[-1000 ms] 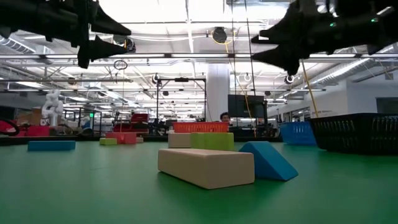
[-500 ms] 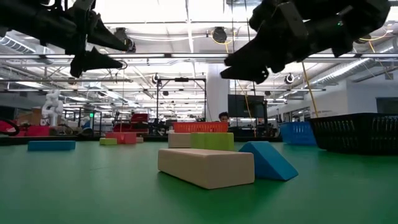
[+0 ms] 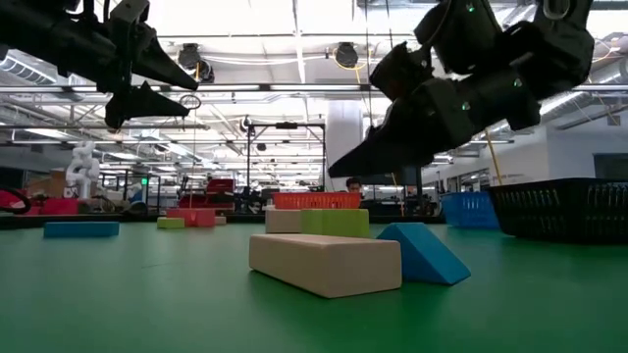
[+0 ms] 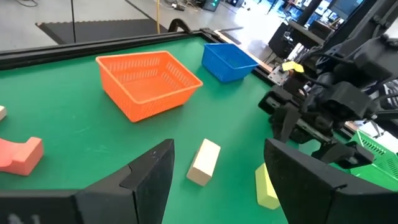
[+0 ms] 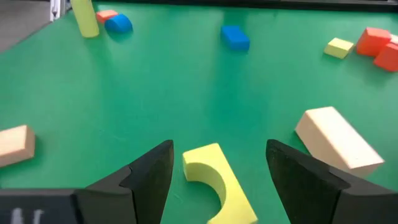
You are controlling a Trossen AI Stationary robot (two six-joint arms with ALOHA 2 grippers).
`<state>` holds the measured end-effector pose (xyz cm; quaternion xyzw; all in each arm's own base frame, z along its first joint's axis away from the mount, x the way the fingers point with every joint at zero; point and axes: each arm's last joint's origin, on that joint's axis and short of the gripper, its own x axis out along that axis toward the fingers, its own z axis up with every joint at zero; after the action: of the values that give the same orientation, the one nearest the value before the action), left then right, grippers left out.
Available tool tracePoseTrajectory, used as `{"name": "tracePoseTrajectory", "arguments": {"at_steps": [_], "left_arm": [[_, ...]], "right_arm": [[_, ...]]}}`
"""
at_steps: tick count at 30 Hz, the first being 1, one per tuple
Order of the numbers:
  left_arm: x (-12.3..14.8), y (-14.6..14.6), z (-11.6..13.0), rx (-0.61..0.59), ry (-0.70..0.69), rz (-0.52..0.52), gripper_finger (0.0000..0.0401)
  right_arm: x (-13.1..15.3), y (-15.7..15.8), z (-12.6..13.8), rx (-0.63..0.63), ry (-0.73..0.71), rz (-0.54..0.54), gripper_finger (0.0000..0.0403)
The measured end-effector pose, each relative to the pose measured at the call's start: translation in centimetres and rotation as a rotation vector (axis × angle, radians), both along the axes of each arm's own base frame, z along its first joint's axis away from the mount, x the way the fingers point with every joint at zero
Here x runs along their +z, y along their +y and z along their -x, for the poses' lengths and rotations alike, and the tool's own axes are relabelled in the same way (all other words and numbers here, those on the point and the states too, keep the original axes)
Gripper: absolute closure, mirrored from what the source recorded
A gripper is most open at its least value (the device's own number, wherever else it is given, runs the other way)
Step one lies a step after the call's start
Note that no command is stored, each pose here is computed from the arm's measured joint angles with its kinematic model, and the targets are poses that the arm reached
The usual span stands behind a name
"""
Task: Sort & place blocks by color
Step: Put the middle green block into the blue bin
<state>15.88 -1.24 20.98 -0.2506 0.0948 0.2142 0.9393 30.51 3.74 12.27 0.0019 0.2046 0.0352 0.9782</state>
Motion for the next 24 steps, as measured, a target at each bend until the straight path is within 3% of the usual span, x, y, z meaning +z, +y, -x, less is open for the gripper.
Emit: {"name": "tracePoseTrajectory", "arguments": {"at_steps": [11,24], "left_arm": [[-0.1,0.0,0.0,-0.004,0.010,-0.002,0.0153],[-0.2,0.0,0.1,-0.007,0.032,-0.021,0.0153]], "right_arm": [[-2.6,-0.2,-0.4,-0.061,0.026,0.020,0.0164],[-3.4,-0.2,0.0,-0.030,0.113,0.029,0.0266]]}}
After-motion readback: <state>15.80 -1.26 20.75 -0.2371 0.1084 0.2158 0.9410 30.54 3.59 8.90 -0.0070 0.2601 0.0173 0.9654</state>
